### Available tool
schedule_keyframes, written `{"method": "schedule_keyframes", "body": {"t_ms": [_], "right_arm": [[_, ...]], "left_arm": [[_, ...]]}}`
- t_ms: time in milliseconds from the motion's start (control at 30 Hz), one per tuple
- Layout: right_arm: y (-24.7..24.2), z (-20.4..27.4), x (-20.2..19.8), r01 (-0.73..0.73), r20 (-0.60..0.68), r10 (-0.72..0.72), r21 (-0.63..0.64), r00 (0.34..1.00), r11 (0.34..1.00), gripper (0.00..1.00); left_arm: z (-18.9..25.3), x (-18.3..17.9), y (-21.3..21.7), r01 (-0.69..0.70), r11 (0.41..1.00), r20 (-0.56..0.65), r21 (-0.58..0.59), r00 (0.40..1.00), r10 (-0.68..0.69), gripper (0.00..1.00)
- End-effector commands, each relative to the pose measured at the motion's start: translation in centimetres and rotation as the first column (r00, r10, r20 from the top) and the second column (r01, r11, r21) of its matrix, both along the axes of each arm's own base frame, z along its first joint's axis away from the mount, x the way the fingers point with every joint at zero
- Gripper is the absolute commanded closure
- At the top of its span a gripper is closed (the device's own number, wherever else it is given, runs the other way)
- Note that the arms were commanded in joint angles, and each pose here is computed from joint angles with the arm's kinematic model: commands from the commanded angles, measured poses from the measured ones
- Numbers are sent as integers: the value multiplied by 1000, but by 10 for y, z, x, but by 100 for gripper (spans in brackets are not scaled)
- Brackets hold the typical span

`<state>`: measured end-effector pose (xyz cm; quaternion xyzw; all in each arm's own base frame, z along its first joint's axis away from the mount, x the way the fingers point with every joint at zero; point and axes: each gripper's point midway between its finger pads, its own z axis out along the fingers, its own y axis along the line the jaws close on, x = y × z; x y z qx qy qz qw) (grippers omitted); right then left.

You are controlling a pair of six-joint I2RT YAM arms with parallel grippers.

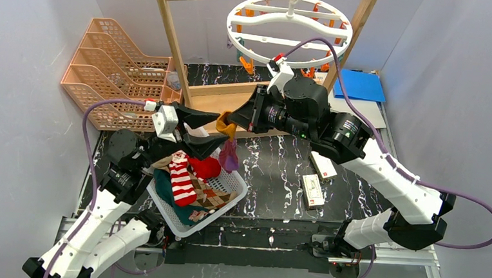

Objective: Clip the socks to the hanger
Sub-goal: Pick up the sock from the bin.

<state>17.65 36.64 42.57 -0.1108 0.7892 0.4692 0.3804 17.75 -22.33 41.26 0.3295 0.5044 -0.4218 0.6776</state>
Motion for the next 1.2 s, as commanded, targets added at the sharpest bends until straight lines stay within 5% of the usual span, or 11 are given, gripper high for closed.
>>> {"method": "schedule_keyframes", "body": {"t_ms": [0,200,433,633,767,833,967,1167], "right_arm": [[-2,23,-2,-8,31,5,74,999,997,99],[-1,22,-2,-8,29,6,73,1000,997,99],[-3,23,-1,4,30,-6,68,1000,998,99],[-17,15,-2,26,37,-26,18,999,1000,95],[-24,15,-14,-17,34,17,2,999,1000,51],[-23,21,-21,-53,27,53,5,998,999,39],[-33,37,-28,-73,50,72,20,996,997,35],[-85,45,-15,106,166,-113,46,980,993,36]], "left_arm": [[25,-8,1,18,1000,110,-20,994,-15,46],[24,-5,-2,21,1000,112,-6,993,-20,75],[16,-3,-2,10,999,109,33,994,-14,99],[13,8,7,-72,996,94,51,993,67,100],[15,11,9,-96,994,97,47,991,91,100],[15,12,7,-89,995,92,49,992,84,100],[16,13,6,-82,996,92,42,993,78,100],[20,18,4,-90,995,94,48,992,85,100]]}}
